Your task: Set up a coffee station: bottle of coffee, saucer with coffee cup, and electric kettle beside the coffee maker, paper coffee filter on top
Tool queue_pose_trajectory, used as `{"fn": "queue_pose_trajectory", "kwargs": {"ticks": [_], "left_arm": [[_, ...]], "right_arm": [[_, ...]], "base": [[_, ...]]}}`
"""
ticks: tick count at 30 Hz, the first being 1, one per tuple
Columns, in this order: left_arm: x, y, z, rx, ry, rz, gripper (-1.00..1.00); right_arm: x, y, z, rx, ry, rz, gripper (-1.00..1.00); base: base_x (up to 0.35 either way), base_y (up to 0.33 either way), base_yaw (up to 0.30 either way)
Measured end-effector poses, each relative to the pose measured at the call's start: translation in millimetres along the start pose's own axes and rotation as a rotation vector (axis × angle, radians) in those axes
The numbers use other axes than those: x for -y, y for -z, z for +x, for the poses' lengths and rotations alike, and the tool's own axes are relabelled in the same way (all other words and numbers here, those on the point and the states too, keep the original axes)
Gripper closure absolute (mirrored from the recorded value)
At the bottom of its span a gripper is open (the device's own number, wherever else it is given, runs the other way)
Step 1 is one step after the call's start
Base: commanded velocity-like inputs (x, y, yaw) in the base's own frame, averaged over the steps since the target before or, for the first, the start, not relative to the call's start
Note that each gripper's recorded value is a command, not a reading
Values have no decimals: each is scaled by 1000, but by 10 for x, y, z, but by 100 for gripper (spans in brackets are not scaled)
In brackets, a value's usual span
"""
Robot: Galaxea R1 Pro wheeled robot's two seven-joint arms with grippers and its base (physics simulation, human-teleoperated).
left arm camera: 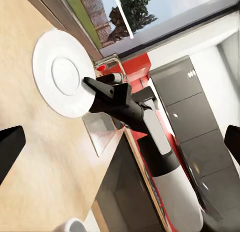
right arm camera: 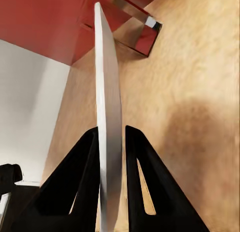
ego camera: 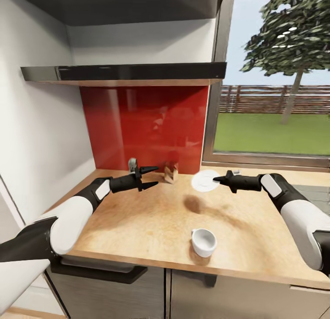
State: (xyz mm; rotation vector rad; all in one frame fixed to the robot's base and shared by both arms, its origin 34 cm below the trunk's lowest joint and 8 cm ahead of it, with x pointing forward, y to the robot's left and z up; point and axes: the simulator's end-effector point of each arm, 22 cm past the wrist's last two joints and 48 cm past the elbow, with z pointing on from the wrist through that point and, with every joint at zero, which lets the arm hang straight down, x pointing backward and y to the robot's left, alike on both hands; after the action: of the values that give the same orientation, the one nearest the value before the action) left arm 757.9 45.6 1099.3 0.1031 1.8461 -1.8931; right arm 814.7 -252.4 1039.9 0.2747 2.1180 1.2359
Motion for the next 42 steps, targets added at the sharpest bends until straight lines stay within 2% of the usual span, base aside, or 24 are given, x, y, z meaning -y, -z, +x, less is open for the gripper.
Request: {"fn": "queue_pose_trajectory", "kwargs": {"ticks": [5,13,23,27,30,37,42], "left_arm": [[70,-34,-18,0,-18,11,-100],[97,-54,-19,-1,-23,16,-100],[112,-61,-18,-4,-26,18,-100],[250,-60,-39,0,-38,67,-100],[333,-71,-32,-2,-42,98,-100],[407,-84,-23,-4,-47,118,-100],[428,-88,-21,-5,-50,121,-100]], "right_arm": [[-7,31,-30,6,9,3,100],[-158,106,-157,30,62,-11,100],[-57,297,-294,58,72,15,100],[1,404,-357,72,74,28,100],[-41,448,-378,77,76,6,100],[-128,488,-390,80,84,-27,100],[-115,546,-423,87,86,-24,100]], "base": [[-27,0,-91],[-3,0,-11],[-5,-8,-7],[-93,-153,-140],[-96,-142,-220],[-71,-60,-251],[-213,-122,-156]]}}
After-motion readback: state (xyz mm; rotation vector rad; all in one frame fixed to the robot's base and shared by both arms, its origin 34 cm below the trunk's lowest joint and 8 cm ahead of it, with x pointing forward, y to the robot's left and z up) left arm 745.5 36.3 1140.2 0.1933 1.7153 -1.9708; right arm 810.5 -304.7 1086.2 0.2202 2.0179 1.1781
